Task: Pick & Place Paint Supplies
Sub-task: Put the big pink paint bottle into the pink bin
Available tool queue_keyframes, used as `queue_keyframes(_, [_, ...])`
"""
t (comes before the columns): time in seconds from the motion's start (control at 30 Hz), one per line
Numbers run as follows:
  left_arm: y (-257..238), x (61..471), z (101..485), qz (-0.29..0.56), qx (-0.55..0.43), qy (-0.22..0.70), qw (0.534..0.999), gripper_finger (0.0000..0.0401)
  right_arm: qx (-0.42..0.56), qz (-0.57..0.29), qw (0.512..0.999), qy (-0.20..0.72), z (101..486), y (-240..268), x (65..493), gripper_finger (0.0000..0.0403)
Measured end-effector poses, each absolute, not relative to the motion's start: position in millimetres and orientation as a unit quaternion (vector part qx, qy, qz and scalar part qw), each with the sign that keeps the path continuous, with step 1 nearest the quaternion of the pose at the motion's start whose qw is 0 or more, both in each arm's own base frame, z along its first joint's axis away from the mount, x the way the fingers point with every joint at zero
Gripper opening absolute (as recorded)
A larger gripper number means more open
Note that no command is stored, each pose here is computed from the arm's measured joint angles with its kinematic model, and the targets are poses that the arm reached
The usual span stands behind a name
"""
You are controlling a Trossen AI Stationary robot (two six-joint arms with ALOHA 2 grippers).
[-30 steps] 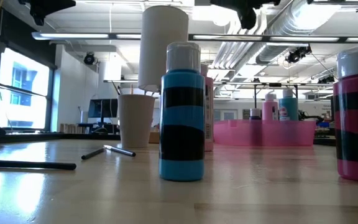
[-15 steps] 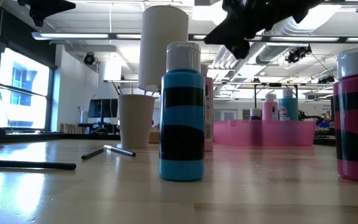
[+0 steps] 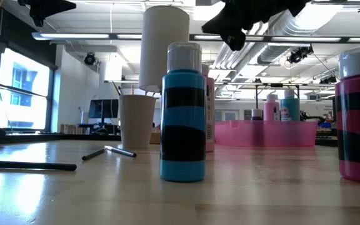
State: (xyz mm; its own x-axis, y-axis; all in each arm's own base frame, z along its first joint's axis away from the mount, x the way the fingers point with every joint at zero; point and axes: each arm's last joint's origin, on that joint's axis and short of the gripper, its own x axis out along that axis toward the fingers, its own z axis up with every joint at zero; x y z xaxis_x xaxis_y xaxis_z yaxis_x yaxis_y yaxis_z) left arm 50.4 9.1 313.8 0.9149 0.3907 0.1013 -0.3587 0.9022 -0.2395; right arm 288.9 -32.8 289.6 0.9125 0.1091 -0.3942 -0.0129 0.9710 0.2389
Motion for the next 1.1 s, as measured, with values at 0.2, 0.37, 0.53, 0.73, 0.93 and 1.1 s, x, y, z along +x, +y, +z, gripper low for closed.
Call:
queue_keyframes(0.2, [9.1, 50.5, 313.8, 0.192, -0.109, -0.074, 0.973, 0.0222, 0.111, 0.04, 0.958, 0.26, 276.0, -31.0, 308.9, 0.0002])
queue_keyframes(0.37, [9.1, 50.5, 313.8, 0.192, -0.109, -0.073, 0.972, 0.0223, 0.11, 0.034, 0.958, 0.261, 273.3, -35.0, 311.5, 0.0002])
queue_keyframes(0.53, [9.1, 50.4, 313.8, 0.192, -0.109, -0.074, 0.973, 0.0223, 0.102, 0.011, 0.962, 0.253, 276.7, -36.0, 310.5, 0.0002])
queue_keyframes(0.73, [9.1, 50.5, 313.8, 0.192, -0.109, -0.073, 0.973, 0.0222, 0.093, -0.034, 0.96, 0.263, 274.6, -38.2, 309.3, 0.0011])
queue_keyframes(0.93, [9.1, 50.5, 313.7, 0.192, -0.108, -0.073, 0.973, 0.0222, 0.091, -0.039, 0.96, 0.263, 274.6, -38.2, 309.3, 0.0069])
queue_keyframes(1.1, [9.1, 50.5, 312.9, 0.193, -0.107, -0.069, 0.973, 0.0222, 0.091, -0.038, 0.96, 0.263, 274.6, -38.2, 309.3, 0.0151])
